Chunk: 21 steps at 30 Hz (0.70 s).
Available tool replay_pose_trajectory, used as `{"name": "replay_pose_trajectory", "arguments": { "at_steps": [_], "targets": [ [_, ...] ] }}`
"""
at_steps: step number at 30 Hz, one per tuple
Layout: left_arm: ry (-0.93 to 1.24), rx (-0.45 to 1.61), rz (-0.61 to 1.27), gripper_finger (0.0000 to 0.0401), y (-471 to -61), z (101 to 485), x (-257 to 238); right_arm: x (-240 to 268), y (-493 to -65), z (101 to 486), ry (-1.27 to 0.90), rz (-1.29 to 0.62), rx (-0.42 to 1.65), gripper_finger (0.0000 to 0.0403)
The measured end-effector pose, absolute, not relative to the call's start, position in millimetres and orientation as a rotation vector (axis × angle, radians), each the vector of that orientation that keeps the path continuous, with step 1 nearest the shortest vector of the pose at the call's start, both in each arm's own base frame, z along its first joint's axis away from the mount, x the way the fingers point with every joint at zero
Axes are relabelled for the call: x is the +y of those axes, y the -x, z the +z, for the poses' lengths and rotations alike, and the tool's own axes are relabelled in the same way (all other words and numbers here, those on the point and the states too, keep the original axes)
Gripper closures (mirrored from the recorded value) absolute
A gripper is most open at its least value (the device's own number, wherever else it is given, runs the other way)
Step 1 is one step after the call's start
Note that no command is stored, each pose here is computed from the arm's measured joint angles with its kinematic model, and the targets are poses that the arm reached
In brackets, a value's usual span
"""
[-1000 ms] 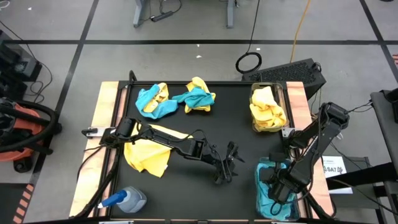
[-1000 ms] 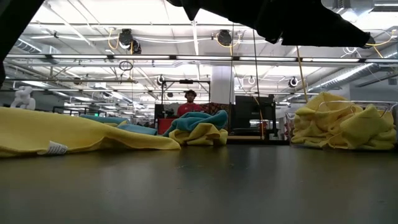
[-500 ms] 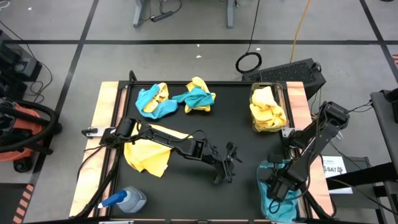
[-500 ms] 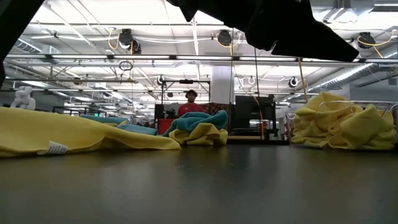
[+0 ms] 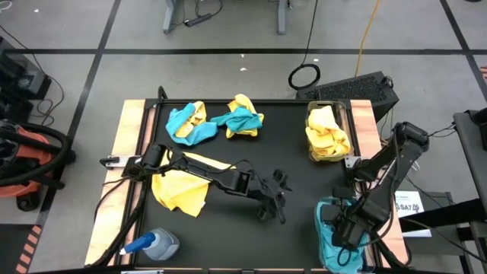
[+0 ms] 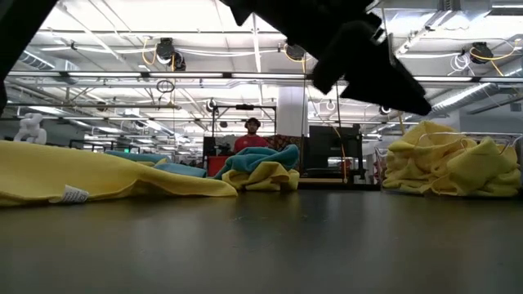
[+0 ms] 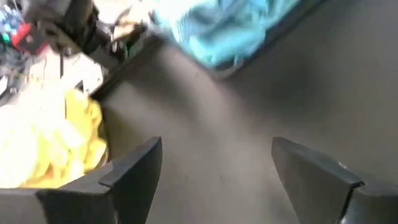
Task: Sort microfiber towel by color & place in baskets
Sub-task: Put the blue towel into the bottom transparent bin, then put the yellow towel into the top transparent bin
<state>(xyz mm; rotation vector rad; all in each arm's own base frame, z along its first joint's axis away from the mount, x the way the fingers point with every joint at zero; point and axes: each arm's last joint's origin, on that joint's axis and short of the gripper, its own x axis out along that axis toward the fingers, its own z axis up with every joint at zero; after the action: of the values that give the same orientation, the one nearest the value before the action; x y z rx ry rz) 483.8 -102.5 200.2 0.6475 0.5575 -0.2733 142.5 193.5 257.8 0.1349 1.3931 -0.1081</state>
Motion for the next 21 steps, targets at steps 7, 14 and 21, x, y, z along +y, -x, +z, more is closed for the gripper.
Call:
{"name": "replay_pose_trajectory", "arguments": {
  "at_steps": [7, 14, 21],
  "targets": [
    [-0.698, 0.675, -0.221, 0.0092, -471.7, 211.2, -92.9, 195.2, -147.2, 291.9, -0.101, -0.095, 1.282, 0.0218],
    [-0.693, 0.879, -0.206, 0.0092, -445.0, 227.7, -83.4, 194.8, -150.5, 301.3, -0.028, -0.091, 1.181, 0.0218],
    [-0.577, 1.287, -0.19, 0.0092, -393.8, 239.7, -73.1, 194.0, -154.5, 303.3, 0.065, -0.112, 1.059, 0.0218]
  ]
}}
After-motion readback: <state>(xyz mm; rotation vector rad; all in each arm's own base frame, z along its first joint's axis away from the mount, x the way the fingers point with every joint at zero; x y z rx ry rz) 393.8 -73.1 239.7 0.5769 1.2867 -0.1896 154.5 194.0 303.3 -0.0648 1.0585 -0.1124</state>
